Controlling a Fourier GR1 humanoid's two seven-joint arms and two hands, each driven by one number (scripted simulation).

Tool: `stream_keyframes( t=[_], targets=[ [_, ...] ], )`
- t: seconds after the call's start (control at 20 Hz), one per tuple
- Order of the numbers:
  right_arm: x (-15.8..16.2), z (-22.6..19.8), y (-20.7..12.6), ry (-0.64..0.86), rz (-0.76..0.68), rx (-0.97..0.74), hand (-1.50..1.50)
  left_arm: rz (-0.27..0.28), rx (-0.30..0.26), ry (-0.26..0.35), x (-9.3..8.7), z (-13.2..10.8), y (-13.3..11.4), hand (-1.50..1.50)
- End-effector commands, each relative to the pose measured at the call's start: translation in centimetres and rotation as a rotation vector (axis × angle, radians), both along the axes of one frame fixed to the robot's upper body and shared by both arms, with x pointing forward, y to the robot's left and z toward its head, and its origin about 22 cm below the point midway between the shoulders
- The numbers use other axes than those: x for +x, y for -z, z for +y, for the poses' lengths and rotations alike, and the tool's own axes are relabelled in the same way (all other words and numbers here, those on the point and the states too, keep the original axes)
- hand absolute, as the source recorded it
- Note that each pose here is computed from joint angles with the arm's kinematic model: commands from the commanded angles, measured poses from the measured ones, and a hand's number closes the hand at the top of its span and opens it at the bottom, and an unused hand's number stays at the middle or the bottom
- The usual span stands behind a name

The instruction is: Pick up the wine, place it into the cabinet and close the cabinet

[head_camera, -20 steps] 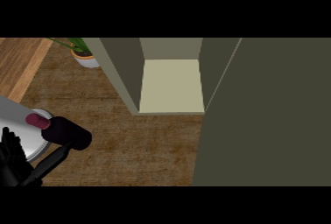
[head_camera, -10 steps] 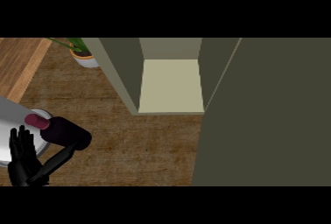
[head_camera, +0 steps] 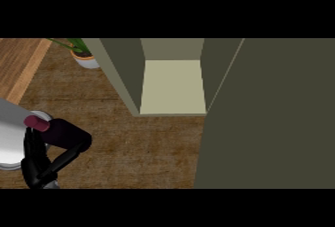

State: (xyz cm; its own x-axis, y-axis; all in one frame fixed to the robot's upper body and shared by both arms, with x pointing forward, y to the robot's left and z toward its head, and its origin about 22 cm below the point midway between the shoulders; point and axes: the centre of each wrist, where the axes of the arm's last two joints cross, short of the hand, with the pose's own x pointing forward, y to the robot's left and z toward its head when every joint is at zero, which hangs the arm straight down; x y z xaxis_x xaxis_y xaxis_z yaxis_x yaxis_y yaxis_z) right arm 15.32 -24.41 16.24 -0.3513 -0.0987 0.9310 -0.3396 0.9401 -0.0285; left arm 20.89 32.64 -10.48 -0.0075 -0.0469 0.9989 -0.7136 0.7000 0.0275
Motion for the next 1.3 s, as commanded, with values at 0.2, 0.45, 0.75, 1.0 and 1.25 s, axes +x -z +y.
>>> stream_keyframes(
  t=[0.2,0.45,0.75,1.0,1.25],
  targets=[
    [-2.4,-0.9,-0.8,-0.008,-0.042,0.019,-1.5,0.038,-0.035,-0.023,0.8,1.1,2.6,-1.5],
    [-2.1,0.2,-1.5,-0.019,-0.043,0.021,-1.5,-0.048,-0.154,0.008,2.3,1.3,2.9,1.5],
    [-2.8,0.1,-2.3,-0.014,-0.051,0.012,-1.5,-0.046,-0.139,0.117,2.8,-1.3,4.4,1.5],
    [-2.1,0.0,-1.9,-0.019,-0.046,0.025,-1.5,-0.021,-0.099,0.088,2.7,-1.1,5.3,1.5],
    [-2.1,0.3,-1.3,-0.013,-0.034,0.017,-1.5,-0.106,-0.138,0.261,2.1,-3.4,6.0,1.5]
  ],
)
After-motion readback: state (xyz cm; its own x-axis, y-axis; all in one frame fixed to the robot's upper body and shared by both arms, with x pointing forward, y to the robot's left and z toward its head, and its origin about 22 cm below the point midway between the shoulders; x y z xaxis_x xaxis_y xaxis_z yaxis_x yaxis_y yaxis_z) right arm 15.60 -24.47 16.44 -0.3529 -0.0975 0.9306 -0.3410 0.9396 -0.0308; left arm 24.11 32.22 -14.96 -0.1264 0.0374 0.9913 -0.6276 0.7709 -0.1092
